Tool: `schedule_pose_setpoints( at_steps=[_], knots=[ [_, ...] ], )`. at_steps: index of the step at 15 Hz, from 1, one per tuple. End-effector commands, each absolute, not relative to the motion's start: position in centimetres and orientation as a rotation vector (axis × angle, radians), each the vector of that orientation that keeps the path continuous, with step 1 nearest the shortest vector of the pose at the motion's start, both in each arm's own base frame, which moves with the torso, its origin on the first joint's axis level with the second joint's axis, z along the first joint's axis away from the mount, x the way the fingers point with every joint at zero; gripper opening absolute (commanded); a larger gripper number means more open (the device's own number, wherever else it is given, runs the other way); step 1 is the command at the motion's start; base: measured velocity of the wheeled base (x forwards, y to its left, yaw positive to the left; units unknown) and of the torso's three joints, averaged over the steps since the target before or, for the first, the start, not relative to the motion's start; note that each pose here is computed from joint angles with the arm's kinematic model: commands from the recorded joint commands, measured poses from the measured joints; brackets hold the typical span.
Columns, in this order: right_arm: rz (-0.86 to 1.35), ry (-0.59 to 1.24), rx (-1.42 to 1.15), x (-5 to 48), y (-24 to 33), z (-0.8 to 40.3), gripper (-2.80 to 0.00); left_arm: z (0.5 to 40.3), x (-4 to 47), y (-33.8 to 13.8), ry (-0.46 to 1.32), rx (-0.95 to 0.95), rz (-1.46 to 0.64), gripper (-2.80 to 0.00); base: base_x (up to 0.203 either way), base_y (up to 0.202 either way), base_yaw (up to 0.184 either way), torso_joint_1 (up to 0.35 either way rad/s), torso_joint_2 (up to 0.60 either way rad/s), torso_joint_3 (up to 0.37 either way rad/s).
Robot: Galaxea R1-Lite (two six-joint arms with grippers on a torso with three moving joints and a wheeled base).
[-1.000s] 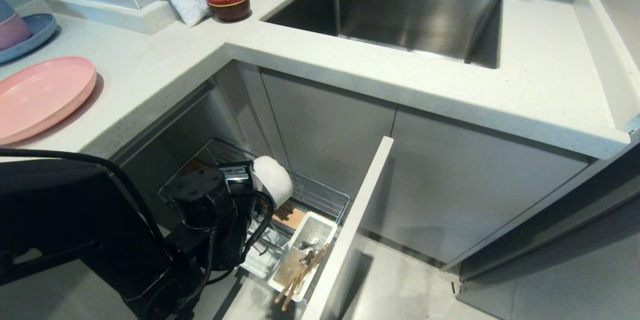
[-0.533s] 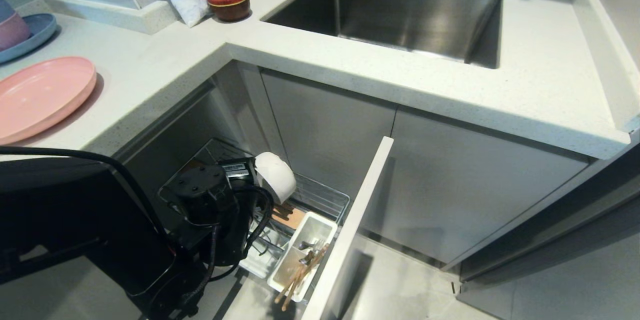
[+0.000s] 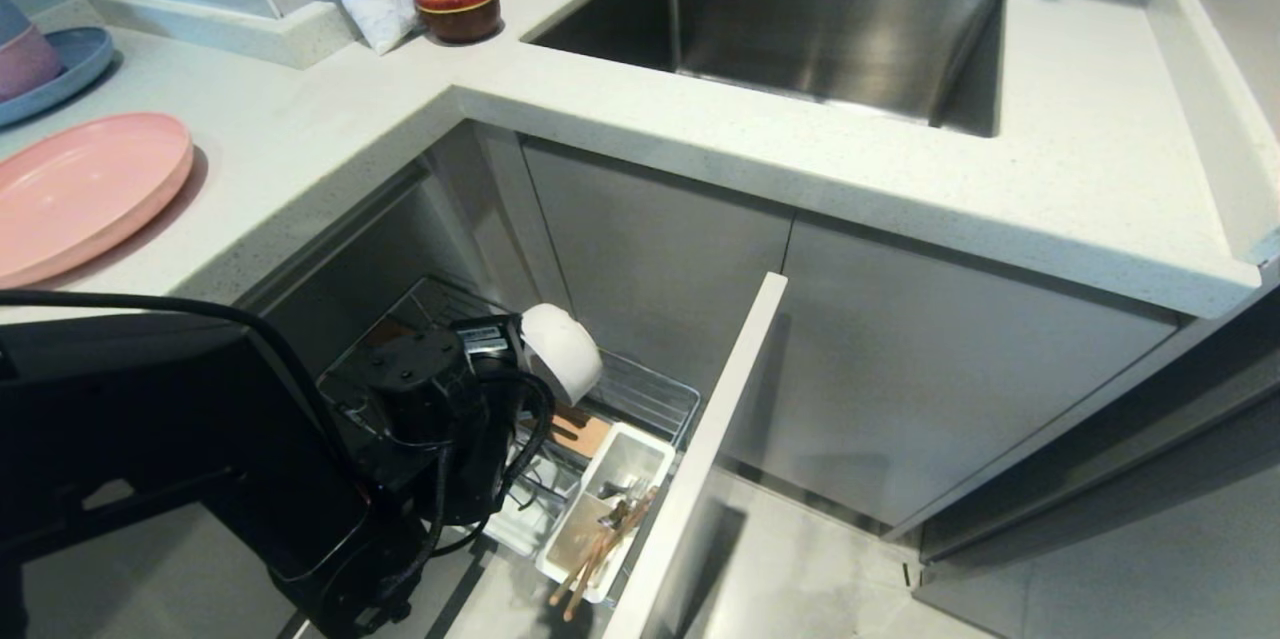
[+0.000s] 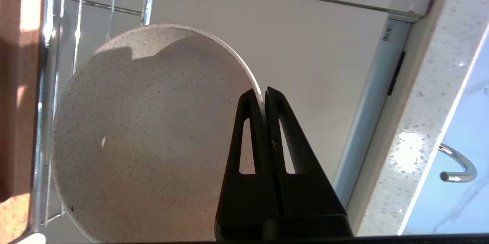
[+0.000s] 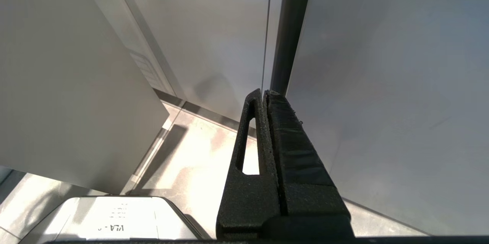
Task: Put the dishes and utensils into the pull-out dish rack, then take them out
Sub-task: Pick up the bowl and place it in the cupboard
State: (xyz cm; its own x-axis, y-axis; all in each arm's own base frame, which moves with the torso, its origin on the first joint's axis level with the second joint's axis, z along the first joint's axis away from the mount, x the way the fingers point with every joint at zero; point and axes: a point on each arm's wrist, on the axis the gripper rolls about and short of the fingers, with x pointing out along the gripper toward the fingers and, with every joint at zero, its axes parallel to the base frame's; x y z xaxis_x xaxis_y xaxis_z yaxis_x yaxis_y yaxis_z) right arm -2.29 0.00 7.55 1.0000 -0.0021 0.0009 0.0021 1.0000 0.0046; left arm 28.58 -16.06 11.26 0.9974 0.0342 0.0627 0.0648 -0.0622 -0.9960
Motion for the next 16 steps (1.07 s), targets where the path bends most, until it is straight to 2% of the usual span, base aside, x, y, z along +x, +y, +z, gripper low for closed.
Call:
schedule_pose_setpoints(
  at_steps=[1, 16],
  knots=[
    [-0.003, -0.003, 0.005, -2.3, 0.0, 7.5, -2.80, 10.8, 28.9, -16.1, -0.072, -1.642, -0.024, -2.80, 0.000, 0.000, 0.000, 0.000, 0.00, 0.000],
    [-0.003, -0.003, 0.005, -2.3, 0.0, 7.5, -2.80, 9.4, 29.6, -16.6, -0.015, -1.634, -0.033, -2.80, 0.000, 0.000, 0.000, 0.000, 0.00, 0.000]
  ],
)
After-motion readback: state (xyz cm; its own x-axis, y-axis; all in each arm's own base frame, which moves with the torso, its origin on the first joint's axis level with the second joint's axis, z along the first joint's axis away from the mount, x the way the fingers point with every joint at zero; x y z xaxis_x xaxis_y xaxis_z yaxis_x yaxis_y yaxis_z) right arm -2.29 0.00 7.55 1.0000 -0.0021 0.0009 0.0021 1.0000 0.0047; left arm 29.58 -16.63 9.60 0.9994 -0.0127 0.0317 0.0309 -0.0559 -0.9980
